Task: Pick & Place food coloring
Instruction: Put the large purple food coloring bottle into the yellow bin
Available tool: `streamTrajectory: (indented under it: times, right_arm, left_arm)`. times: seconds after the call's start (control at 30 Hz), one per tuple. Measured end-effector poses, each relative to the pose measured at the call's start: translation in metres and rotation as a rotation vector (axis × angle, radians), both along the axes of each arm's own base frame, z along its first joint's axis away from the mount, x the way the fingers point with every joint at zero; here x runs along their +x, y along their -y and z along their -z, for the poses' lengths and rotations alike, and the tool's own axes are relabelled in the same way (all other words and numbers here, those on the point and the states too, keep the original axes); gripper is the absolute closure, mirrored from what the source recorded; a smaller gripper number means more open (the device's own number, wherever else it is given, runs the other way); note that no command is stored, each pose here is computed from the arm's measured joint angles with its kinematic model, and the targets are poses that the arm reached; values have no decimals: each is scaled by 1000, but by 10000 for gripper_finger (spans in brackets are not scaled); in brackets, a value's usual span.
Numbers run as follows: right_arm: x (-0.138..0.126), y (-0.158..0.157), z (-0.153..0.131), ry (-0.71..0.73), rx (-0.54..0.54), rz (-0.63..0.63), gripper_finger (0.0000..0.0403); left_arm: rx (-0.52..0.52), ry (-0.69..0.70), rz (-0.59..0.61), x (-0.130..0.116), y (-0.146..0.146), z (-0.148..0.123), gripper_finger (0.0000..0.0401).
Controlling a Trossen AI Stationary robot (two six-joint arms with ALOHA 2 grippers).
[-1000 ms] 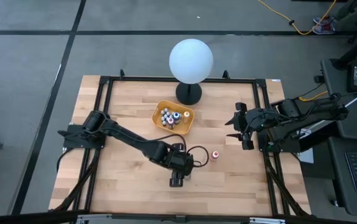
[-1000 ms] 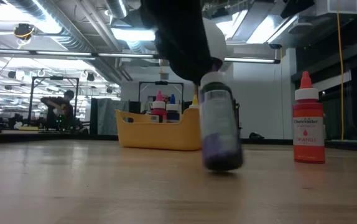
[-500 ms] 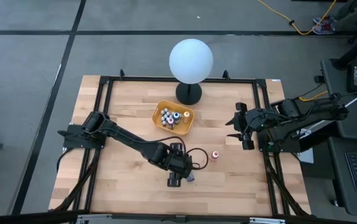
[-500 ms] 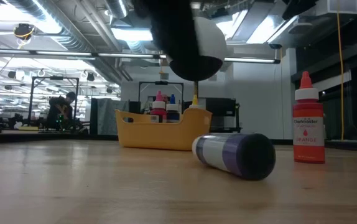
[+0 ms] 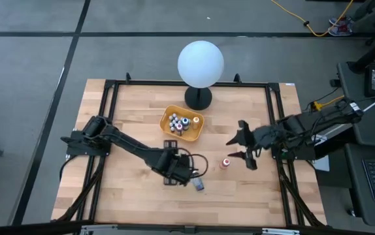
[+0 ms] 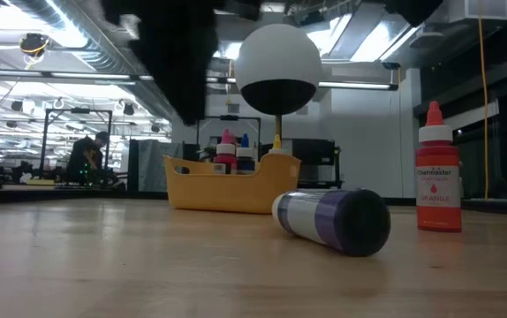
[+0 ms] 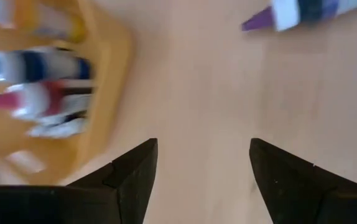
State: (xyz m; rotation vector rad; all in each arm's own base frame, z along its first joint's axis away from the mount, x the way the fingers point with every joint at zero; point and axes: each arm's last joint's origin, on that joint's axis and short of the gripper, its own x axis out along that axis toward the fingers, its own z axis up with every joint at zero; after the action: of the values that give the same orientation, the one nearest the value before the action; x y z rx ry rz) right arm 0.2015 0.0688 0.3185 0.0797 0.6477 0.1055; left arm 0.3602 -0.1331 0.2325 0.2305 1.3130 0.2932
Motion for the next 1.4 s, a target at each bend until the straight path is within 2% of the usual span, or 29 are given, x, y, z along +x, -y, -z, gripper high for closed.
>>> streamTrajectory:
  times: [0.2,0.43,0.7,0.9,1.07,1.2,1.4]
  right_arm:
    - [16,-35,18,-16,49,117,195]
    - [66,-84,63,-24,241,259,217]
    - [122,-122,105,-184,383,444,226]
    - [149,-137,130,-339,471,586,209]
    - [158,-135,147,-487,505,673,156]
    - [159,-126,149,-527,525,750,118]
    - [159,-117,152,-555,502,787,118]
  left_arm:
    - [136,91,-13,-37,-9,-22,152]
    - [87,224,-93,-92,-32,-52,152]
    - [153,340,3,-135,-36,-78,152]
    - [247,359,128,-145,-27,-85,152]
    - [260,364,153,-147,-23,-85,152]
    - [257,367,160,-147,-22,-86,152]
    - [243,365,177,-149,-18,-85,152]
